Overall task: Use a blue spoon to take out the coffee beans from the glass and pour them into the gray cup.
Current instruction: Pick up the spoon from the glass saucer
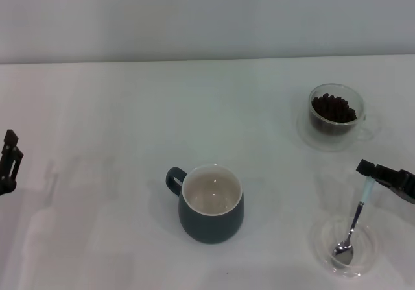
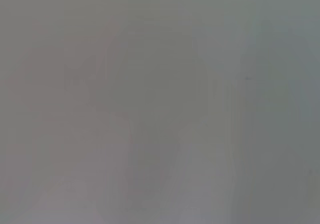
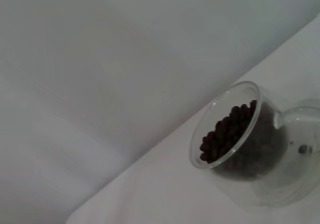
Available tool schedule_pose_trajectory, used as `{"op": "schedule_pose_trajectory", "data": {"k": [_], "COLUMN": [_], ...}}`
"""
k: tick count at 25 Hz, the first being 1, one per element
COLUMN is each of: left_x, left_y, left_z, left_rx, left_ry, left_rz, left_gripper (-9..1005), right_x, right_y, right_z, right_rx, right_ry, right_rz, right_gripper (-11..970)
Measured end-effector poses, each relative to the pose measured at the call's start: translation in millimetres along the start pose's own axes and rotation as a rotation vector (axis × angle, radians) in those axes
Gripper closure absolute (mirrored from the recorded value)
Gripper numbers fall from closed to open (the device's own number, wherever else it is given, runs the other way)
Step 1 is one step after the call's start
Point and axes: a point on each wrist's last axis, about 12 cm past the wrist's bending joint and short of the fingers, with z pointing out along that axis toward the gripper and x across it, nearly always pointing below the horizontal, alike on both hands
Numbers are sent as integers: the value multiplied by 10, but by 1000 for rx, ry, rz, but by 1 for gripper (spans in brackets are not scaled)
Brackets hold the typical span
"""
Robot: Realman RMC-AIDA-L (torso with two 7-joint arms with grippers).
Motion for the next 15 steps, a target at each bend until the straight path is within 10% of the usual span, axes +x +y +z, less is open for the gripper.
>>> {"op": "schedule_pose_trajectory", "data": {"k": [15], "left_x": [-4], "left_y": [6], "left_z": [-6], "left_rx": [-2], "left_ry": [-4], "left_rz": [1], "left_gripper": [353], "right_x": [-325], "right_y": [152], "right_z": [50], "right_rx": [-97], "right_ry": [-121], "right_rz": [-60], "right_gripper": [808]}}
